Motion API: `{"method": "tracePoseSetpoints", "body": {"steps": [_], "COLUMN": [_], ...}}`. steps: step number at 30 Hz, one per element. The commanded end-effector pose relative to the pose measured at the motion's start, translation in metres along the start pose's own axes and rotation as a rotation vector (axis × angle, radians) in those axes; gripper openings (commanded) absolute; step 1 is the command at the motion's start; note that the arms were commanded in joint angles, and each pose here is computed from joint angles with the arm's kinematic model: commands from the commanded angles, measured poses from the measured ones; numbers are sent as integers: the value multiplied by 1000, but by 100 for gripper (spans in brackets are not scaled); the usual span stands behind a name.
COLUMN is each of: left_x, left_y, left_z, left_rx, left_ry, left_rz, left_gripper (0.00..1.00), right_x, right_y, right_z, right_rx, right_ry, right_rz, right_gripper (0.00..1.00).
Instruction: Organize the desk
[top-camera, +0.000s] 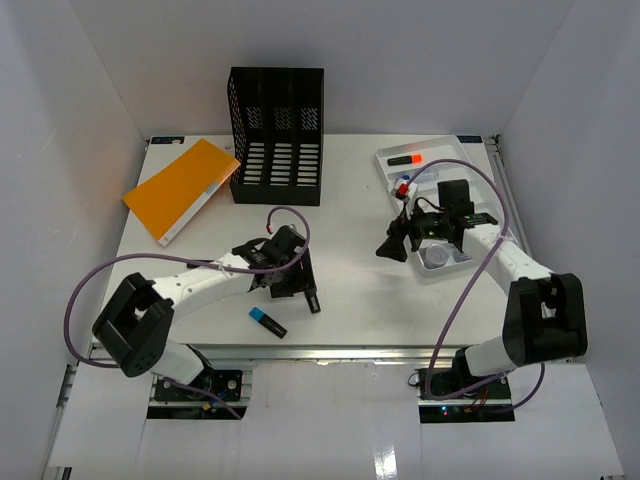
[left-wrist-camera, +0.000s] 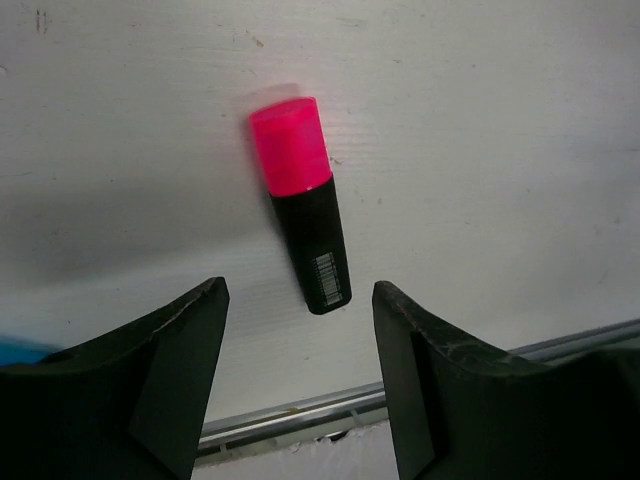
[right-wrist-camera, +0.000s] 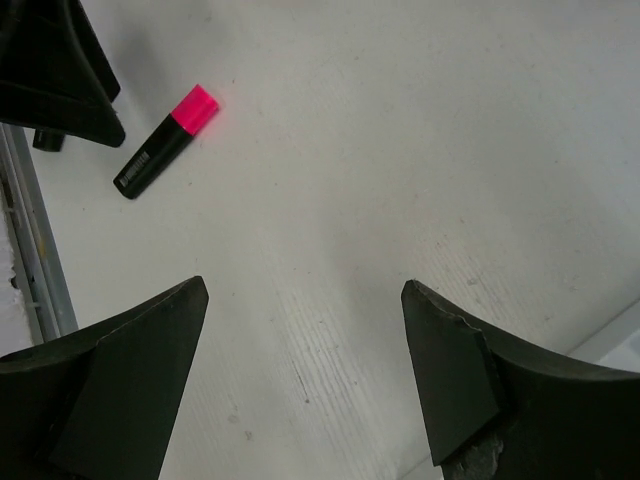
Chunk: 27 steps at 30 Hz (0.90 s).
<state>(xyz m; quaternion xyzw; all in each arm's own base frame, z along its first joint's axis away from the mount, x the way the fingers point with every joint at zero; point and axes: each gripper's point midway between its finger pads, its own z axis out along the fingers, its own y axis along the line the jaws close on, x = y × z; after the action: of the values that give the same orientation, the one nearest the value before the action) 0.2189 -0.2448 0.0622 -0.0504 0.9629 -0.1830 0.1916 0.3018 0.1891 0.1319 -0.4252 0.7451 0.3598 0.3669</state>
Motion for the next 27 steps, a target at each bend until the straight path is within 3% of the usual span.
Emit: {"method": "tracePoseSetpoints", "body": {"steps": [1, 13, 17, 22, 27], "left_x": [-3, 10, 16, 17, 15], "left_y": [13, 8, 12, 15, 6], "left_z": [13, 43, 49, 49, 47], "left_rx": [-183, -385, -414, -429, -395], "left_ry": [-44, -50, -51, -57, -60], "left_rz": [-54, 11, 38, 72, 103], "left_gripper": [67, 60, 51, 30, 19], "right_x": [-42, -42, -41, -42, -43], "right_y": [6, 6, 6, 12, 21], "right_z": [-26, -38, -40, -40, -41], "right_rx": [22, 20, 22, -3, -42], "right_ry": [-157, -197, -202, -215, -233], "right_rz": [-87, -81, -79, -89, -118], "right_gripper": [85, 85, 85, 84, 84]}}
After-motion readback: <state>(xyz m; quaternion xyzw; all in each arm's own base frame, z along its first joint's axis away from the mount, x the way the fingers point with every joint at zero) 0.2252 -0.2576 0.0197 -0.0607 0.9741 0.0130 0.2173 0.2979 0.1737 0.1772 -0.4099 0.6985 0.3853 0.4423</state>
